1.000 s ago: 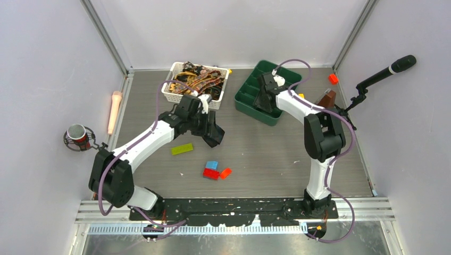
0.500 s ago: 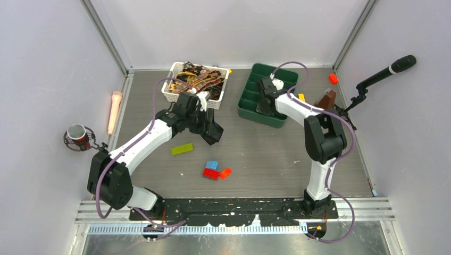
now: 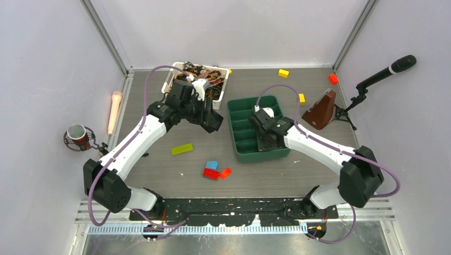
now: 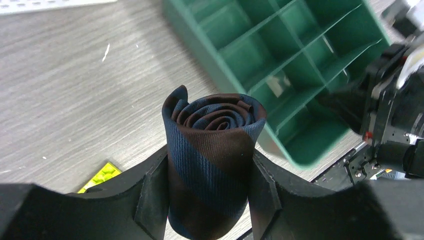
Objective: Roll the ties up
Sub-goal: Move the storage box to the center of the board.
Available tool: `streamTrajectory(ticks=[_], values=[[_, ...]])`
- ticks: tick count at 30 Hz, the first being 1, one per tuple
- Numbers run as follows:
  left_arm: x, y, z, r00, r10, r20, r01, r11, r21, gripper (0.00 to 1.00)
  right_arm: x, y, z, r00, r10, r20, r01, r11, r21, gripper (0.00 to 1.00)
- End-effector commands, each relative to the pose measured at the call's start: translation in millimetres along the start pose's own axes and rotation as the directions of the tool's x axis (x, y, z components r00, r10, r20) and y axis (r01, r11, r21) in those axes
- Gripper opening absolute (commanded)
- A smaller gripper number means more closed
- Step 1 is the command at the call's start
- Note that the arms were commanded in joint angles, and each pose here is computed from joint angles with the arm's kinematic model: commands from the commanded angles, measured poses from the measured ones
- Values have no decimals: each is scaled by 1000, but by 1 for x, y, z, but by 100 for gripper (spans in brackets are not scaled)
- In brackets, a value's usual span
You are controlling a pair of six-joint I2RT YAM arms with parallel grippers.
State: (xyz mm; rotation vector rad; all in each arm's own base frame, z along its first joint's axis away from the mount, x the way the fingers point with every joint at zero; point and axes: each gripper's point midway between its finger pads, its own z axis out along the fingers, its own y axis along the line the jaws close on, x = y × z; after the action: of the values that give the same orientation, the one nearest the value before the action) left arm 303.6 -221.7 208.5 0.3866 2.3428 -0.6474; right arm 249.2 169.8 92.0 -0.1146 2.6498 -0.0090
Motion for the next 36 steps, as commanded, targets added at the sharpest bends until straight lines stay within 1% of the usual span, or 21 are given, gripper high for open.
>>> streamTrajectory(ticks=[1,5,8,10,11,15,17,18,19,20,21,22,23,24,26,30,32,33,34,35,36], values=[[-36,-18,-39,991,84,103,-88,996,34,52,17,7,-28,993,-119,2,119,988,-100,0],[-39,-12,-54,989,117,90,-116,993,-12,52,31,10,-38,976,-219,-4,216,966,-142,0],[-41,-9,-62,986,130,101,-127,991,-30,52,36,26,-45,955,-294,20,293,936,-196,1],[-42,-10,-65,985,134,107,-131,991,-31,51,33,38,-50,929,-367,57,370,905,-208,2],[-42,-9,-66,985,134,108,-131,991,-32,51,28,39,-48,921,-382,70,389,903,-182,3],[-41,-9,-68,985,136,110,-133,991,-32,51,16,57,-51,869,-465,168,492,847,-200,4],[-40,-8,-69,984,139,108,-136,990,-34,50,15,61,-52,836,-505,213,544,811,-215,5],[-40,-8,-69,984,139,108,-136,990,-33,50,15,58,-53,804,-546,237,591,780,-207,6],[-40,-8,-69,984,140,108,-137,990,-32,50,11,58,-54,789,-554,267,607,769,-197,9],[-39,-8,-68,984,140,105,-138,990,-28,50,8,51,-54,745,-600,293,656,739,-154,11],[-39,-8,-67,985,140,105,-138,990,-26,50,1,49,-55,725,-609,322,671,731,-126,21],[-39,-9,-67,985,139,102,-138,990,-23,49,-11,41,-56,696,-628,349,683,729,-51,28],[-39,-9,-66,985,139,101,-138,990,-20,49,-17,36,-56,687,-632,357,681,732,-14,38],[-39,-9,-64,985,138,100,-137,990,-17,49,-29,28,-57,670,-647,365,677,734,57,42],[-39,-11,-61,987,130,95,-130,992,-5,49,-46,16,-55,673,-651,350,652,746,134,47],[-40,-16,-57,989,116,91,-119,993,28,48,-75,-12,-47,759,-573,308,521,819,240,51],[-40,-21,-54,989,123,86,-129,990,58,48,-82,-15,-50,809,-483,335,430,875,223,54],[-39,-23,-53,988,128,82,-134,988,72,47,-86,-12,-53,851,-374,369,334,927,168,60],[-38,-24,-50,989,131,73,-137,987,84,47,-85,-14,-54,877,-311,366,277,950,143,62],[-37,-25,-48,989,135,63,-141,985,95,47,-86,-6,-61,908,-162,386,149,987,64,62],[-35,-25,-45,989,137,51,-142,985,100,46,-78,-8,-62,930,-111,351,100,994,49,62]])
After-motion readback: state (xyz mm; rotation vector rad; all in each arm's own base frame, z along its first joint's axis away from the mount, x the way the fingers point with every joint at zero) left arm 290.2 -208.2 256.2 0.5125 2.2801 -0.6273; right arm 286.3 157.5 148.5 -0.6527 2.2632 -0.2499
